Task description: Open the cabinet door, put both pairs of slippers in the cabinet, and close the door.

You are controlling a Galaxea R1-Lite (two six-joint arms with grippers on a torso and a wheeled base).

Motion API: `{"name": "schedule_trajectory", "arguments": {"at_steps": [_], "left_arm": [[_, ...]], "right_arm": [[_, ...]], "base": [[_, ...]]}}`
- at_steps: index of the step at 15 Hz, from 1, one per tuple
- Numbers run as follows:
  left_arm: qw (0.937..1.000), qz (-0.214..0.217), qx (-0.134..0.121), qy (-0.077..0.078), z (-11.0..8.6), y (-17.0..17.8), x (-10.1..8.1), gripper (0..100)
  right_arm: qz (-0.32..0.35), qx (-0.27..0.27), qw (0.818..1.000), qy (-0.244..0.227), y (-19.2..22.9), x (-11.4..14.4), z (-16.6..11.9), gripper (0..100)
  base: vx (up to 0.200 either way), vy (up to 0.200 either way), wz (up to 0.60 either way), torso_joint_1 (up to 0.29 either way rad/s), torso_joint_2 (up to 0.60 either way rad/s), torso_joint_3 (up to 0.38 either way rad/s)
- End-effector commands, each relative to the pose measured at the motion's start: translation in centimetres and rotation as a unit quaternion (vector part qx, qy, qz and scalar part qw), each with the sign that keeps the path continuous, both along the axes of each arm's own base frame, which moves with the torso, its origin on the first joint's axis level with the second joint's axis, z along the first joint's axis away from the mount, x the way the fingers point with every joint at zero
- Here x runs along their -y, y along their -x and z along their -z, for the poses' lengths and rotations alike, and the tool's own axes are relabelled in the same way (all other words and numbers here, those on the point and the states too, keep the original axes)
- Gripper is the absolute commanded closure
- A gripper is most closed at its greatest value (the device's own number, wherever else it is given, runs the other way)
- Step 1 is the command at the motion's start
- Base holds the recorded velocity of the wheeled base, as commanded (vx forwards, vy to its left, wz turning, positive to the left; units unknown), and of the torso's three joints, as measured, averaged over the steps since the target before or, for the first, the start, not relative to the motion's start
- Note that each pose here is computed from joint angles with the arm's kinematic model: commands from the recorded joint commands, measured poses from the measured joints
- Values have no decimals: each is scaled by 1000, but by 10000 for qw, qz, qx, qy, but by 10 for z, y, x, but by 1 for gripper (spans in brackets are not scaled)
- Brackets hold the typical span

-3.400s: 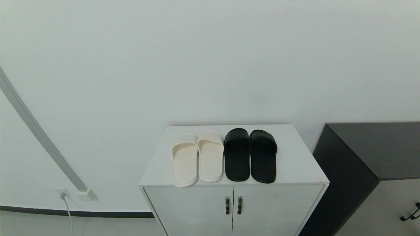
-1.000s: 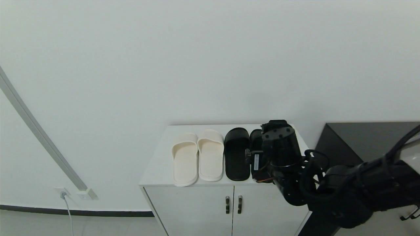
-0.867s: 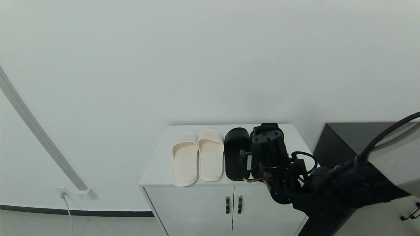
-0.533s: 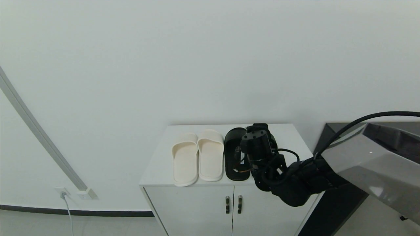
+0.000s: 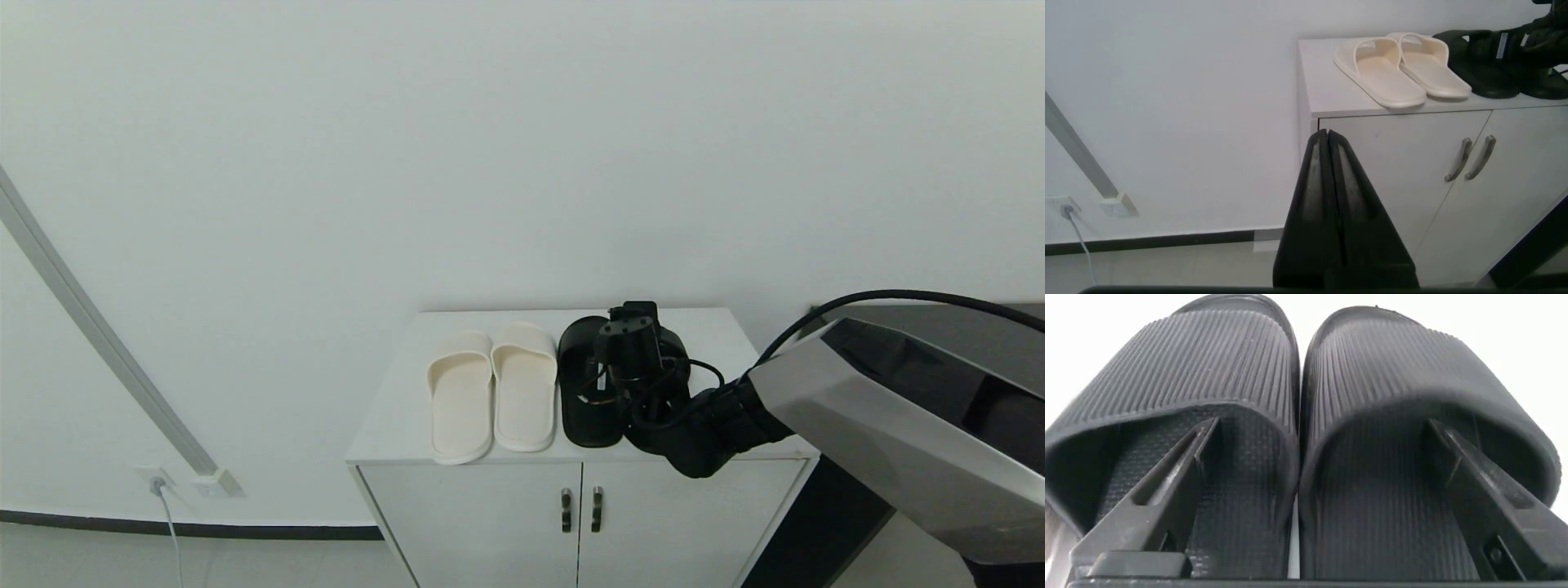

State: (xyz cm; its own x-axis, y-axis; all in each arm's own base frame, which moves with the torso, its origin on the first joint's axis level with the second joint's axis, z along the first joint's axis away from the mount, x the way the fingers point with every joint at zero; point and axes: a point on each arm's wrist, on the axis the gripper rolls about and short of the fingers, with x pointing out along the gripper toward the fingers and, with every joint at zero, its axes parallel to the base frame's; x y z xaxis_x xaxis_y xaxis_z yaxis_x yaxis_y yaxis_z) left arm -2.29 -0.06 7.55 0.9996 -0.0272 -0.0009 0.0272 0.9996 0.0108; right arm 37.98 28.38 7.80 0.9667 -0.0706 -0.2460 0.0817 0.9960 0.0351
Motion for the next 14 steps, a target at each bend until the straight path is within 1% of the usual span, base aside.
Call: {"name": "schedule_trajectory", "arguments": {"at_steps": [1,2,5,7,8,10,11,12,14], "left_arm": [[10000,2,-11,1,0,0,0,100],[10000,2,-3,1,0,0,0,100],[10000,2,-4,16,0,0,0,100],[10000,-6,-4,24,0,0,0,100],[10000,-6,-4,24,0,0,0,100],[10000,-6,-4,31,0,0,0,100],[10000,-6,-4,31,0,0,0,100],[10000,-6,-13,54,0,0,0,100],[10000,-6,-12,31,0,0,0,100]], "right_arm": [[28,13,10000,-5,-4,-1,3,0],[20,13,10000,-5,-4,-1,3,100],[37,27,10000,-20,-3,0,1,100],[34,88,9999,-58,2,3,-8,100],[4,122,9999,-57,8,6,-15,100],[-184,207,9996,36,37,18,-41,100],[-422,257,9988,47,57,22,-50,100],[-823,297,9962,18,77,29,-56,100],[-1551,405,9871,-1,111,44,-65,100]], "base": [[0,0,0,0,0,0],[0,0,0,0,0,0],[0,0,0,0,0,0],[0,0,0,0,0,0],[0,0,0,0,0,0],[0,0,0,0,0,0],[0,0,0,0,0,0],[0,0,0,0,0,0],[0,0,0,0,0,0]]}}
